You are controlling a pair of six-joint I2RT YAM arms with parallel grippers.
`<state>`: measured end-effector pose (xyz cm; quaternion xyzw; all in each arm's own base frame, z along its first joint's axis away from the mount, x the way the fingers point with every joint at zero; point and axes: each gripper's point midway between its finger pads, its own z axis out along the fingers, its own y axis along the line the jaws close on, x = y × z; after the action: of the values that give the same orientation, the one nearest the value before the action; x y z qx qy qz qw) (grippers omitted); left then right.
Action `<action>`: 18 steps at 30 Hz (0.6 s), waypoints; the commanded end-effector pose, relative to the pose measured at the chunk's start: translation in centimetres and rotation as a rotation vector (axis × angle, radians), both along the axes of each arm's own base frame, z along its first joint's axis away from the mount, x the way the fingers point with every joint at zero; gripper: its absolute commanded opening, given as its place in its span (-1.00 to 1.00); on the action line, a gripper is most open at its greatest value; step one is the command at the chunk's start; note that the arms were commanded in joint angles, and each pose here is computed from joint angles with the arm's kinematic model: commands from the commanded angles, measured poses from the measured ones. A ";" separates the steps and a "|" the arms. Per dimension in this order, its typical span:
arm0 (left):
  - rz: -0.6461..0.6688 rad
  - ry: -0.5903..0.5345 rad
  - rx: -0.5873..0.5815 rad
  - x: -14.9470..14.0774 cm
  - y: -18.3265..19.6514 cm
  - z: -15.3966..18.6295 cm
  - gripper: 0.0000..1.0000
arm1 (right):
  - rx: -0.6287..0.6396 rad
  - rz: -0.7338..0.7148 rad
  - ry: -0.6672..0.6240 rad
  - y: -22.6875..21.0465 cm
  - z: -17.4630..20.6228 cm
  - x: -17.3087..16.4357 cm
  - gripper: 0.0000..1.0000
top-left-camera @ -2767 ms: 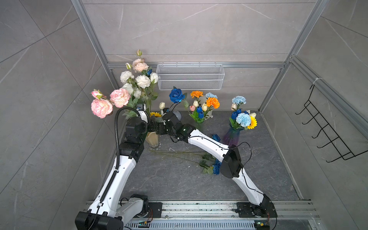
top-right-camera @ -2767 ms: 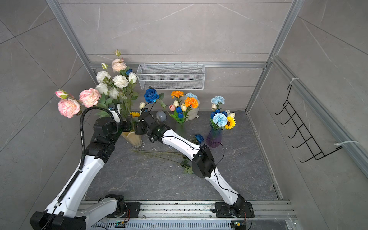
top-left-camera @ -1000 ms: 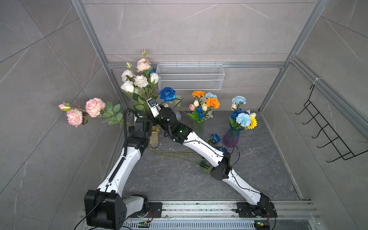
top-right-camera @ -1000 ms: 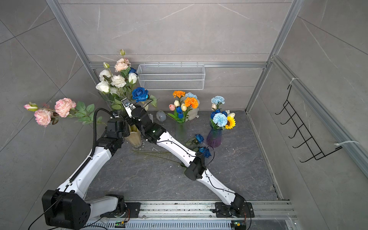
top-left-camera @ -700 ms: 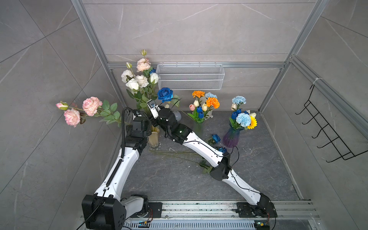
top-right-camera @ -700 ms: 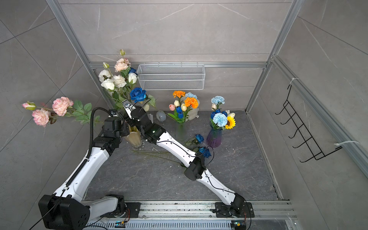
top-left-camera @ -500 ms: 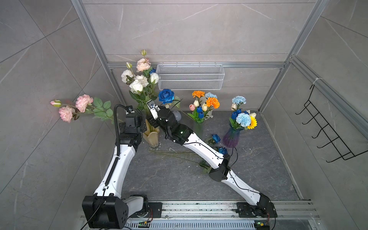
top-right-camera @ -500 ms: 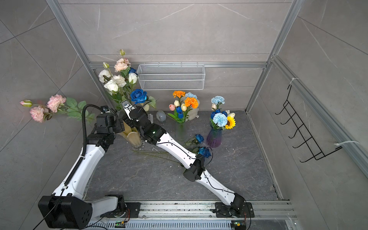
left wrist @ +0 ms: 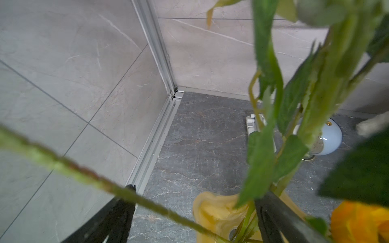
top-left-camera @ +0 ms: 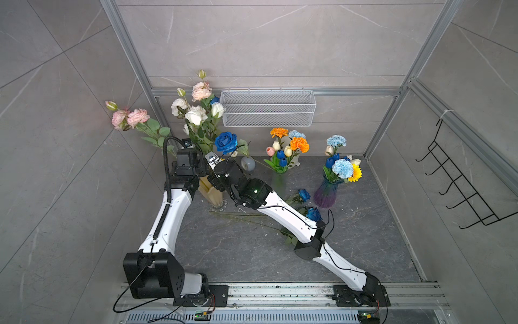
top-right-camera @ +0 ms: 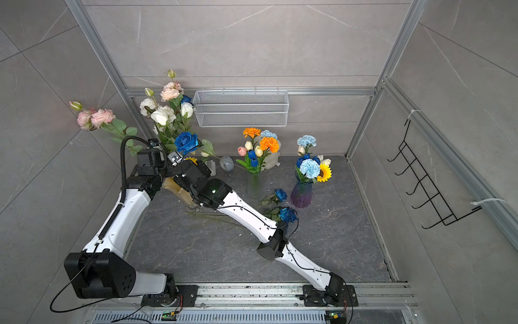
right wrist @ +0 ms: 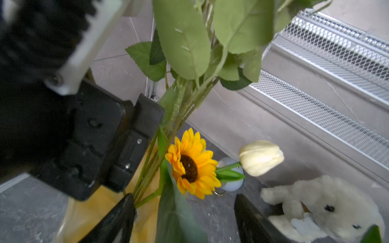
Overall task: Pick out blue flowers from the vase
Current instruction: Adjust the vase at the center of the board.
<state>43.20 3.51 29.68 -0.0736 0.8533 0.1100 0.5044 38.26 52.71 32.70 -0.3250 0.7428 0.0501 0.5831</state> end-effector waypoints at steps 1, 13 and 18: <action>-0.055 -0.111 -0.017 1.2 -1.0 3.2 0.78 | 0.062 -0.030 0.018 -3.8 5.6 -2.4 0.53; -0.117 -0.188 -0.045 3.4 -2.2 5.5 0.77 | -0.007 0.023 0.227 -5.2 2.0 -5.2 0.47; -0.153 -0.217 -0.068 4.5 -2.9 6.0 0.76 | -0.012 0.017 0.230 -5.3 1.9 -5.1 0.47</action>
<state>46.43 1.41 32.33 -0.0480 0.8297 0.0546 0.5535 34.22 48.28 31.99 -0.3422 0.8049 0.0610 0.4810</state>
